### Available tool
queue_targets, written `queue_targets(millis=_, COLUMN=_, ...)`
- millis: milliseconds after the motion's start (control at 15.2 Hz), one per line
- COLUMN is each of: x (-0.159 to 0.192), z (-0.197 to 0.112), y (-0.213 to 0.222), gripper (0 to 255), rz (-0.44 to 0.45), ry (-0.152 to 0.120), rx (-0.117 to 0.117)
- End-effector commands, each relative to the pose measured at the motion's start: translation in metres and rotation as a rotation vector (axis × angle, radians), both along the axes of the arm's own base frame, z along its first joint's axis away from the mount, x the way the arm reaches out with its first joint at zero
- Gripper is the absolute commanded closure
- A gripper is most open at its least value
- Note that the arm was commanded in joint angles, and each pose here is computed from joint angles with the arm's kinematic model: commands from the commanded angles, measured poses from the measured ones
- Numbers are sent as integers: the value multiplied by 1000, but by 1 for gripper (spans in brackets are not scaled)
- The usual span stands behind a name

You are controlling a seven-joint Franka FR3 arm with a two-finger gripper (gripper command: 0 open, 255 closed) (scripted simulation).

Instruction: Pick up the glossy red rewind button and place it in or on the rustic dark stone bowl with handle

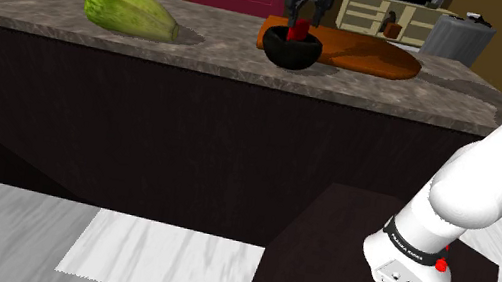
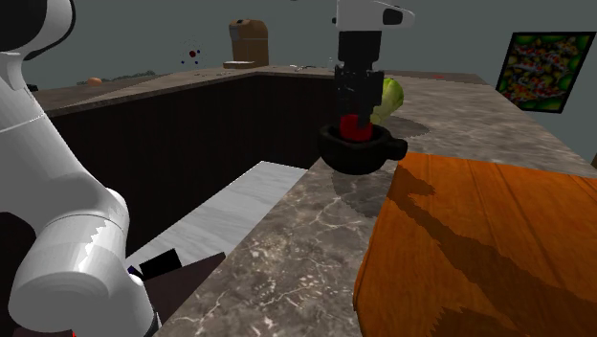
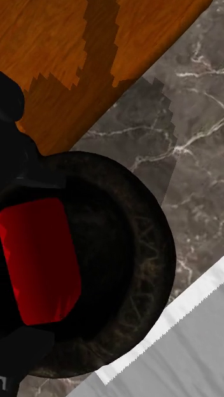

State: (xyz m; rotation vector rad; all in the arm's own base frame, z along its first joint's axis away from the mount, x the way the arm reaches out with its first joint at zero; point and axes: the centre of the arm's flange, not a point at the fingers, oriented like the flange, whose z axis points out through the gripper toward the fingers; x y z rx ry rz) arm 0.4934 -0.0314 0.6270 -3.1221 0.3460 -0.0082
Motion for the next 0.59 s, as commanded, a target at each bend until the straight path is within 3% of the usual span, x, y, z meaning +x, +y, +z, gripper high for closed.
queue_targets(millis=0, x=0, z=0, y=0, gripper=0, rz=0, ry=0, rx=0)
queue_targets(millis=264, x=0, z=0, y=0, gripper=0, rz=0, ry=0, rx=0)
queue_targets(millis=528, x=0, z=50, y=0, gripper=0, rz=0, ry=0, rx=0)
